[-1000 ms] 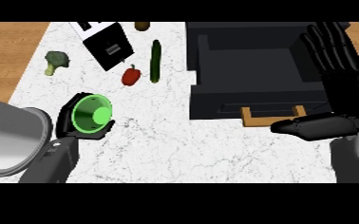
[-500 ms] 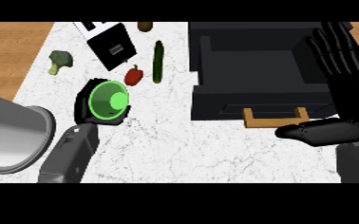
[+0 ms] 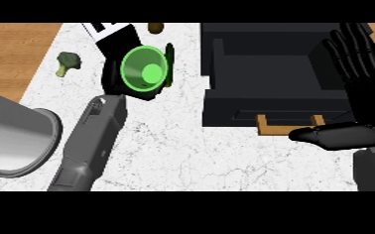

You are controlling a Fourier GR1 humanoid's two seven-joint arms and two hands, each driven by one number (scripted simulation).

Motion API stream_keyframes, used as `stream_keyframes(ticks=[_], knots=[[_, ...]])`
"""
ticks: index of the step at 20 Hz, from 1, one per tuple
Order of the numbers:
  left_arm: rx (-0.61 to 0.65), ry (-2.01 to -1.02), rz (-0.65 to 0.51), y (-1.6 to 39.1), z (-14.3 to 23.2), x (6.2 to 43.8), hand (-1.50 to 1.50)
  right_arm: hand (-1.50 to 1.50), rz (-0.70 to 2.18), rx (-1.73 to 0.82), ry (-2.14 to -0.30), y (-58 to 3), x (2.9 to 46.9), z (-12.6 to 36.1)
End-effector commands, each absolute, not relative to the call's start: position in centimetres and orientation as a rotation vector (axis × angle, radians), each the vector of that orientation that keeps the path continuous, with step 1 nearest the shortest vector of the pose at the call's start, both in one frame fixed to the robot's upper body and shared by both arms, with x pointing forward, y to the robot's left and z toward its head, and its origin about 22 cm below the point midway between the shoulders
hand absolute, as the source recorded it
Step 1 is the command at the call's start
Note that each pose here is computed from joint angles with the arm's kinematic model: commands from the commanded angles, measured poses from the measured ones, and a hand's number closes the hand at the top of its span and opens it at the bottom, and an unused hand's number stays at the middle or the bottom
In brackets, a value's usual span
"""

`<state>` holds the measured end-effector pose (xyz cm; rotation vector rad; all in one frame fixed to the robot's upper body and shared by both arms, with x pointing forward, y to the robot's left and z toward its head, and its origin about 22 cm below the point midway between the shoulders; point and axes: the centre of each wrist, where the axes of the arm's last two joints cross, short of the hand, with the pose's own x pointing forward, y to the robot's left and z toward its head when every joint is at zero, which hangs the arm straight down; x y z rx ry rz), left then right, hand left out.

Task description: Pick up the cup, place it into the drawer and close the drawer

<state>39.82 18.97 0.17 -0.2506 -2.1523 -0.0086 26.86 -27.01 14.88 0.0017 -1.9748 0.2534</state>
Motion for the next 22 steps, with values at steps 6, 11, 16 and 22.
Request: stream_keyframes(ticks=[6, 11, 16, 22], knots=[[-0.292, -2.149, -0.147, 10.8, 12.9, 42.4, 1.50, -1.50, 0.246, 0.004, -1.977, -25.9, 27.3, 15.0], [-0.199, -2.133, -0.151, 6.6, 16.8, 43.0, 1.50, -1.50, 0.257, 0.022, -2.002, -26.3, 26.2, 12.9], [-0.130, -1.993, -0.206, 4.1, 17.8, 43.8, 1.50, -1.50, 0.263, 0.018, -1.990, -27.7, 29.5, 13.9], [-0.003, -1.913, -0.285, 3.2, 16.5, 44.6, 1.50, -1.50, 0.311, 0.055, -2.014, -28.3, 28.5, 14.7]])
